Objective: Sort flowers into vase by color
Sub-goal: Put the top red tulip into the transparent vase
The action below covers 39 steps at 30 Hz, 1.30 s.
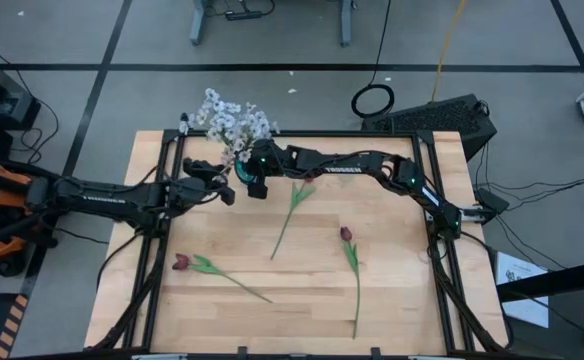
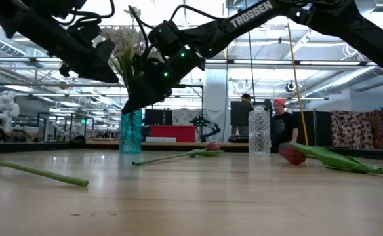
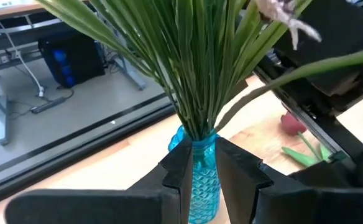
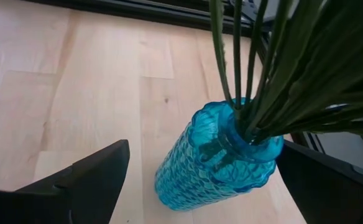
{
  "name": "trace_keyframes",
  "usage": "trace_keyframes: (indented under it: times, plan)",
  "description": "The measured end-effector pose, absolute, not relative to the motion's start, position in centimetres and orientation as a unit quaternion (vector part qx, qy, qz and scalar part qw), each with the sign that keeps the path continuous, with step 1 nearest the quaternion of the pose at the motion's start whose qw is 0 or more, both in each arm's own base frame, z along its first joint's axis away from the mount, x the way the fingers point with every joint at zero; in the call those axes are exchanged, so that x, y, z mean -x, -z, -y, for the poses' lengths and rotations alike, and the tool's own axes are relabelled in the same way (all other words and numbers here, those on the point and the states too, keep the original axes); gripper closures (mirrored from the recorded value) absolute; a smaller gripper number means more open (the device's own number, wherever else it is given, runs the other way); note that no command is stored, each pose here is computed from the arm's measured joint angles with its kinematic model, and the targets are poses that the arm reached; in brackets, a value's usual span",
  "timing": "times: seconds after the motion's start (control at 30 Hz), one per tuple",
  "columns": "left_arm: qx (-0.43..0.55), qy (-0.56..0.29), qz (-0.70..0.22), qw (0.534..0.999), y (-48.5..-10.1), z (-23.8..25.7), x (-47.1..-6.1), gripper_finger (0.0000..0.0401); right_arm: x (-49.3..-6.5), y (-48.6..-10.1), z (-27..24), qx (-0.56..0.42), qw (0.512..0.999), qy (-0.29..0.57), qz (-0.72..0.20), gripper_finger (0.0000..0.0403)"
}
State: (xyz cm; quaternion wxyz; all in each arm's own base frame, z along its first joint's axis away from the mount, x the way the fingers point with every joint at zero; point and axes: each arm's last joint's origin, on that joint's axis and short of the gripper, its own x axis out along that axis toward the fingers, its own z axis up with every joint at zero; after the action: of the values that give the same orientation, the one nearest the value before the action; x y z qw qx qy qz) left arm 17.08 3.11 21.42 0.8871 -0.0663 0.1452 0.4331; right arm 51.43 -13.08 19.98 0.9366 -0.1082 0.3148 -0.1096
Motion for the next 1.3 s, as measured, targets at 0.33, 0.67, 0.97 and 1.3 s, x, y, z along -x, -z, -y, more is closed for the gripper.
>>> trace_keyframes:
  times: [0.33, 0.67, 0.97, 1.3]
  plan:
    - [0.063, -0.434, -0.155, 0.885, -21.05, -3.15, -17.41, 0.0324, -51.45, -19.93, 12.81, 0.11, 0.936, 0.106, -0.319, 0.0012]
    - [0.055, -0.436, -0.175, 0.881, -20.71, -3.19, -17.21, 0.0324, -51.38, -19.9, 12.81, 0.106, 0.934, 0.107, -0.324, 0.0012]
    - [0.055, -0.437, -0.174, 0.881, -20.71, -3.19, -17.21, 0.0324, -51.11, -19.7, 12.84, 0.113, 0.922, 0.133, -0.346, 0.0012]
    - [0.055, -0.437, -0.174, 0.881, -20.71, -3.19, -17.21, 0.0324, -51.13, -19.7, 12.69, 0.12, 0.92, 0.138, -0.348, 0.0012]
